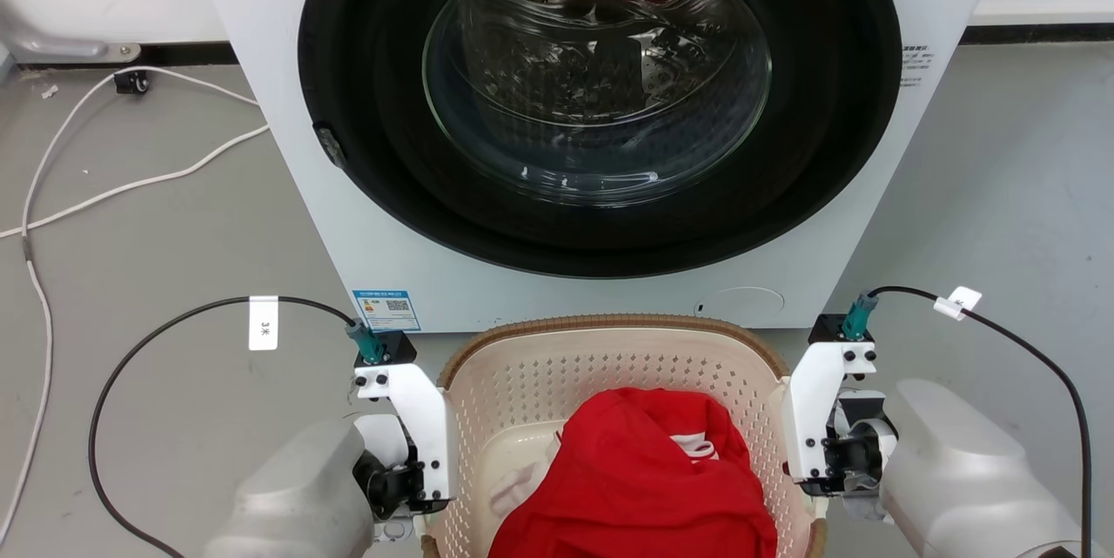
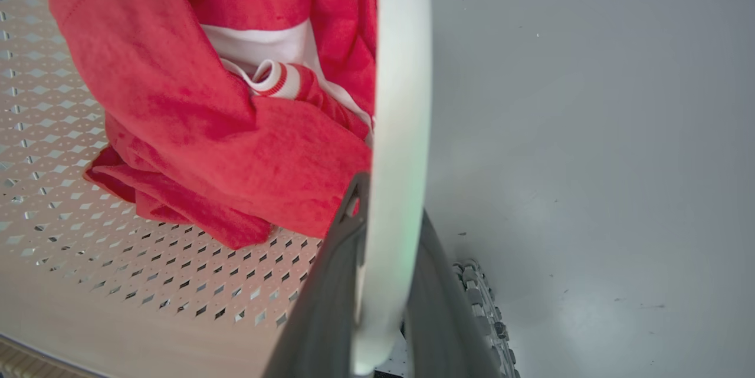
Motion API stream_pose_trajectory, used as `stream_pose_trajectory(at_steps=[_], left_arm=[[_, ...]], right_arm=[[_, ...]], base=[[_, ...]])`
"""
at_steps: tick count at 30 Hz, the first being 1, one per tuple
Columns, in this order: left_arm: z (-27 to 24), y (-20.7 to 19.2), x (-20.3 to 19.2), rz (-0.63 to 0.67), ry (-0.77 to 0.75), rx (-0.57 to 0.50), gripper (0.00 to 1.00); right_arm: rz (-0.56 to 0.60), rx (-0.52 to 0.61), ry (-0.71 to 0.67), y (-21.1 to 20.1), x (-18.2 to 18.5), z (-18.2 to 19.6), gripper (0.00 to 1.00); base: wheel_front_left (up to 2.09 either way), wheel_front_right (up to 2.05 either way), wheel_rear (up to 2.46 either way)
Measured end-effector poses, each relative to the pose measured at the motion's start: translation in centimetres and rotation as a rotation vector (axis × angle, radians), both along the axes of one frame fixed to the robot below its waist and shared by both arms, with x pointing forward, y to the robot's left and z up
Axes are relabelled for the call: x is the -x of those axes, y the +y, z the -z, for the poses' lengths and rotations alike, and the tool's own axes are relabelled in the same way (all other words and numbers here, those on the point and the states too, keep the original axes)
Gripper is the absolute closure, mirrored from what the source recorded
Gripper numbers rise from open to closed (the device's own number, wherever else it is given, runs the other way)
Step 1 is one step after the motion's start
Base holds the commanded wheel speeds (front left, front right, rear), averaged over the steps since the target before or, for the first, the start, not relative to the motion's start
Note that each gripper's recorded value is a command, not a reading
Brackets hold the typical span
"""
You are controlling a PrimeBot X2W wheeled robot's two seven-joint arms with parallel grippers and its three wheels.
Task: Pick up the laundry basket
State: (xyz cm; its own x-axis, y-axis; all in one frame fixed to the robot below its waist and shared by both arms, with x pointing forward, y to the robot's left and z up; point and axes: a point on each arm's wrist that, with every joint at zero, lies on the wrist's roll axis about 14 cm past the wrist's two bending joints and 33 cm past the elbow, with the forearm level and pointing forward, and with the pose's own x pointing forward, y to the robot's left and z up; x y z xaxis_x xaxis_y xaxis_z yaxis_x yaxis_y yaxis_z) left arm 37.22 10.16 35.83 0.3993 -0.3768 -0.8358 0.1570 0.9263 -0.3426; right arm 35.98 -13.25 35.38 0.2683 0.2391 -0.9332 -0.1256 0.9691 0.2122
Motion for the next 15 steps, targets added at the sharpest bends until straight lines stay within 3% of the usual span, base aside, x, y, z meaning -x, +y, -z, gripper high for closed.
stream_pose_trajectory(at_steps=[15], left_arm=[[-0.04, -0.08, 0.36, -0.006, -0.010, 0.003, 1.00]], right_arm=[[-0.005, 0.006, -0.010, -0.02, 0.08, -0.35, 1.00]], base=[[0.00, 0.00, 0.00]])
